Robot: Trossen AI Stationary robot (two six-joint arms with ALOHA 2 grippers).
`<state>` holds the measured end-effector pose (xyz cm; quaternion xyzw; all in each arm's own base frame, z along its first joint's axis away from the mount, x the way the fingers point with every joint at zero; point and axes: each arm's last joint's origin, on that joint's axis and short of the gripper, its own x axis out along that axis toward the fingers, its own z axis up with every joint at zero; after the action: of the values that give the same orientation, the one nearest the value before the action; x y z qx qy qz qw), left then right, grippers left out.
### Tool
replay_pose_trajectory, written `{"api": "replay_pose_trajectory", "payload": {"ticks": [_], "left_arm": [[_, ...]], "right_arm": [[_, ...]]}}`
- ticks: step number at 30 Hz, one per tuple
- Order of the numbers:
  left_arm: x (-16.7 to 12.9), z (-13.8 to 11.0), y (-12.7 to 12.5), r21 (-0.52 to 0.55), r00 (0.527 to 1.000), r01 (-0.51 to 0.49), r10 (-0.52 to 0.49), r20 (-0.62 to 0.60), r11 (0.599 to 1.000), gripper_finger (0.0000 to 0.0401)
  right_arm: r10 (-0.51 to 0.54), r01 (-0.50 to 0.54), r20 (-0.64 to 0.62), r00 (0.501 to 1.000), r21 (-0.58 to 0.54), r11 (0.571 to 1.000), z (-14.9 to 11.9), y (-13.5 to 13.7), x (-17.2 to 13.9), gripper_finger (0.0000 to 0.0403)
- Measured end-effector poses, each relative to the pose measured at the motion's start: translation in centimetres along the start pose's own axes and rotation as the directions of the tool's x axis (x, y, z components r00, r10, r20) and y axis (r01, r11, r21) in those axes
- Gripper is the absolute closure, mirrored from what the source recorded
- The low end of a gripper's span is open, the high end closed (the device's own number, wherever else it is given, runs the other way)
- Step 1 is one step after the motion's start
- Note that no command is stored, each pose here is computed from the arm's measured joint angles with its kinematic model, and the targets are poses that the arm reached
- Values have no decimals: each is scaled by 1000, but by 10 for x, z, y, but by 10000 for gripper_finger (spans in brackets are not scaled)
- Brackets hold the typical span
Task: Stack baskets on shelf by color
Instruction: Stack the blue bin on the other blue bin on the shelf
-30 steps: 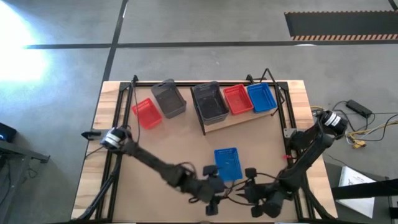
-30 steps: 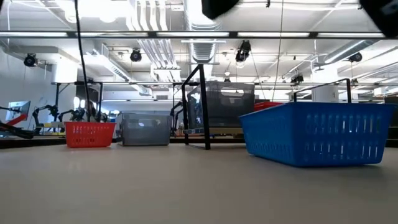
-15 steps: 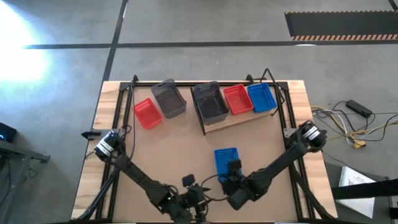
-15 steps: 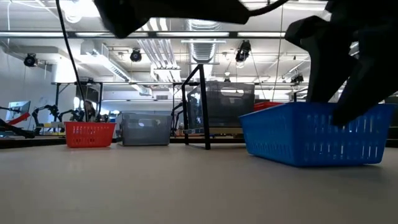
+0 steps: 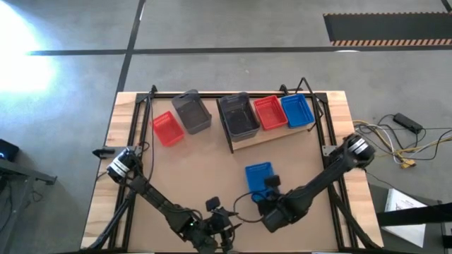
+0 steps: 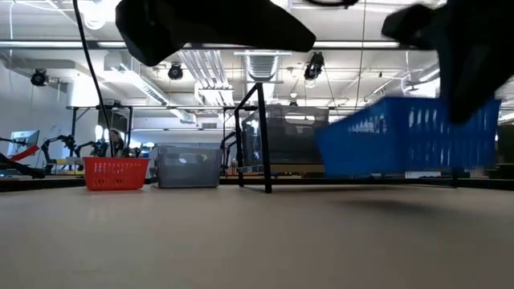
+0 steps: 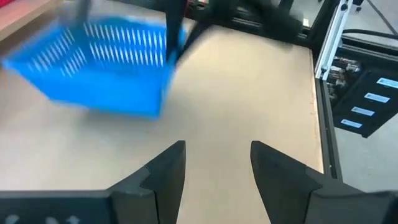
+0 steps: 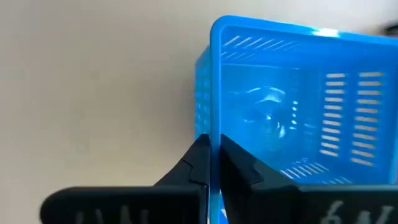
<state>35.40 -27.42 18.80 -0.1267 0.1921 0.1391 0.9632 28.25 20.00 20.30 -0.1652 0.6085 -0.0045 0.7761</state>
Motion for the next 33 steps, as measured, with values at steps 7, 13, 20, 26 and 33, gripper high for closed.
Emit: {"api": "replay_pose_trajectory", "payload": {"ticks": [7, 13, 20, 26, 33], "left_arm": [[0, -1, 0, 0, 1000, 2, -2, -2, 1000, 235], [0, 0, -1, -6, 1000, 7, -7, 4, 1000, 235], [0, 0, 0, -10, 1000, 11, -11, 7, 1000, 235], [0, -1, 0, -8, 1000, 9, -9, 5, 1000, 235], [1, -3, 1, -15, 1000, 16, -16, 11, 1000, 235]], "right_arm": [[-178, 167, -153, 972, -85, 982, -34, -67, -74, 393], [-183, 168, -175, 967, -100, 981, -53, -143, -98, 394], [-223, 239, -307, 925, 13, 971, -83, -235, -92, 394], [-166, 212, -448, 879, 54, 976, -111, -286, -75, 394], [-111, 112, -523, 845, -31, 993, -124, -293, -47, 394]]}}
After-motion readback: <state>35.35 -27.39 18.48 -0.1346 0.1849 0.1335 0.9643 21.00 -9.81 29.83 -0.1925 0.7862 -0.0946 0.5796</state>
